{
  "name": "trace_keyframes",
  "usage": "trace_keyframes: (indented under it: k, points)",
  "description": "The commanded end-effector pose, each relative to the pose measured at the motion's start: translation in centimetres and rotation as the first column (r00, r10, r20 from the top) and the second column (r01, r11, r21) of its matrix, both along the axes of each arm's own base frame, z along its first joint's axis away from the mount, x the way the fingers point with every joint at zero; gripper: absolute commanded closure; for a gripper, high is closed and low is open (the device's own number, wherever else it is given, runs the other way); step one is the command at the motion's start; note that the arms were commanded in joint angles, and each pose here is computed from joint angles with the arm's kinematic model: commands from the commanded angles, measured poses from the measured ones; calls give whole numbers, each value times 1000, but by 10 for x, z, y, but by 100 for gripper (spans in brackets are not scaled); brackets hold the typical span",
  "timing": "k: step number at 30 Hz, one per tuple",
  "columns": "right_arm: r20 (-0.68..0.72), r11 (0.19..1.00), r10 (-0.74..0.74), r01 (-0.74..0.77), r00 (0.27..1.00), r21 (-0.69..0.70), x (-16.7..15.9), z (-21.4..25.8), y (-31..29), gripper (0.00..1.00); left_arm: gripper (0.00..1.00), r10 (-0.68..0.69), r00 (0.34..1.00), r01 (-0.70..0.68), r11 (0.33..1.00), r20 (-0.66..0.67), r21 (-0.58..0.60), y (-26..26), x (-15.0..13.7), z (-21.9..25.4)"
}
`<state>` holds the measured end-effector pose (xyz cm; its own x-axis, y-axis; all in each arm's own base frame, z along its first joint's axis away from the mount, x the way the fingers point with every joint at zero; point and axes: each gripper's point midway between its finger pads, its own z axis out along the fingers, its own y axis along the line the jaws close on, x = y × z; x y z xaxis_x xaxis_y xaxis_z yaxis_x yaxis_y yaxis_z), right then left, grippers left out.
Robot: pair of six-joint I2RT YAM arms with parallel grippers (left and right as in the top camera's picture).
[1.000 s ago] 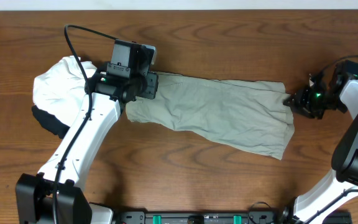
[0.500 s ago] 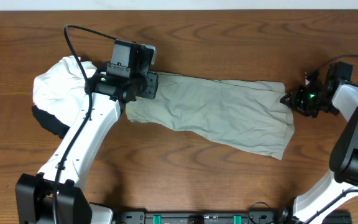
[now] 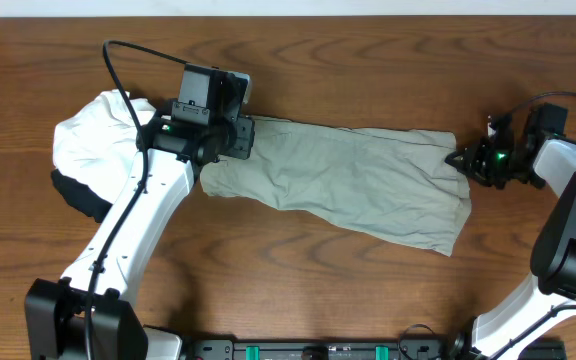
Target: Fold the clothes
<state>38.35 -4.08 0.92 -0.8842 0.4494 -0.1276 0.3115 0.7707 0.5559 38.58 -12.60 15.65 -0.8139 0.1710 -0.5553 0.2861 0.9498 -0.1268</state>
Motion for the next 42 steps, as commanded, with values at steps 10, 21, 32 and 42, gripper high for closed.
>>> trace_keyframes:
  k: [10,21,32,42]
  points:
    - [19,999,-20,20,1000,-36,1,1,-13,67,65,12,1000,-12,1000,29,-12,-1,3,13]
    - [11,996,54,-53,998,-77,1,-8,14,69,65,18,999,-17,1000,27,-16,-1,3,13]
    - [63,999,0,2,998,-35,6,15,3,90,65,18,1000,-17,1000,21,-14,0,1,12]
    - [130,1000,-3,6,991,-16,9,44,3,98,65,18,1000,-17,1000,19,-13,0,1,12]
